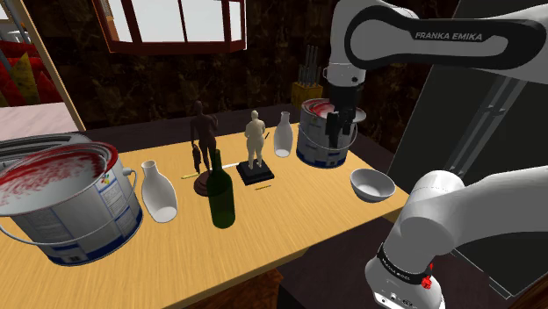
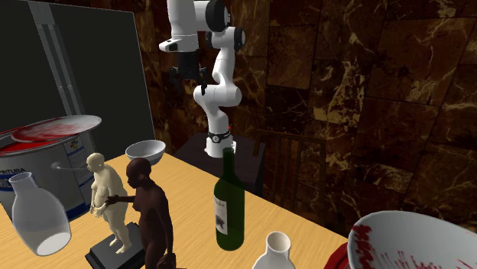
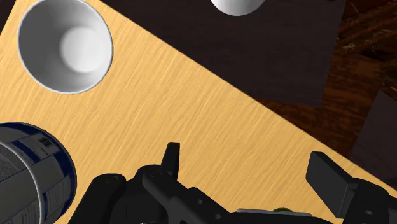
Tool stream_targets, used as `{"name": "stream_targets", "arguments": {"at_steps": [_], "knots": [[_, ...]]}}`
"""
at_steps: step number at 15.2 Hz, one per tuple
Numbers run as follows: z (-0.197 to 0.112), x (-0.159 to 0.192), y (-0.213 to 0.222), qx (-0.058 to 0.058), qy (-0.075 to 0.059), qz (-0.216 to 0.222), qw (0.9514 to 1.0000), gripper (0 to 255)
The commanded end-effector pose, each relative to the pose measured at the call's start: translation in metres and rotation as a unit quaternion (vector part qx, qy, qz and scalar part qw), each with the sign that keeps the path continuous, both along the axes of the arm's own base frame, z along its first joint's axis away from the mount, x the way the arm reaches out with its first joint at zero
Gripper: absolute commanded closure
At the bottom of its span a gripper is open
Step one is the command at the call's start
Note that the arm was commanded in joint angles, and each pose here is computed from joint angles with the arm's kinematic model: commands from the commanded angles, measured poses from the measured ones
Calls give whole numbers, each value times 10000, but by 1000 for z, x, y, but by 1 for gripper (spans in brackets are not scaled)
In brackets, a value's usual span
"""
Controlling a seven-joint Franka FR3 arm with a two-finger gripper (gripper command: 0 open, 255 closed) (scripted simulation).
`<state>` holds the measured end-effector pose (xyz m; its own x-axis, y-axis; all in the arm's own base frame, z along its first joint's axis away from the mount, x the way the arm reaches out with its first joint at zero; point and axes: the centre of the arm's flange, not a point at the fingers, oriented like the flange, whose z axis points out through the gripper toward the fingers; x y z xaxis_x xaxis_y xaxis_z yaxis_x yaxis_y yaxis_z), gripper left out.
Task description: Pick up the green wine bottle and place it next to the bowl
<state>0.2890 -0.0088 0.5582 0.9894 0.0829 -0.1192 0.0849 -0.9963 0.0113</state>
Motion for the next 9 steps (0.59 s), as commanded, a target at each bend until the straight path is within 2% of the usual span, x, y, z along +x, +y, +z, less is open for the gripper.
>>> {"name": "stream_targets", "arguments": {"at_steps": [1, 9], "knots": [[0, 0, 0, 0, 0, 0, 10000, 0], [-18, 73, 72, 3, -34, -497, 9988, 0]]}}
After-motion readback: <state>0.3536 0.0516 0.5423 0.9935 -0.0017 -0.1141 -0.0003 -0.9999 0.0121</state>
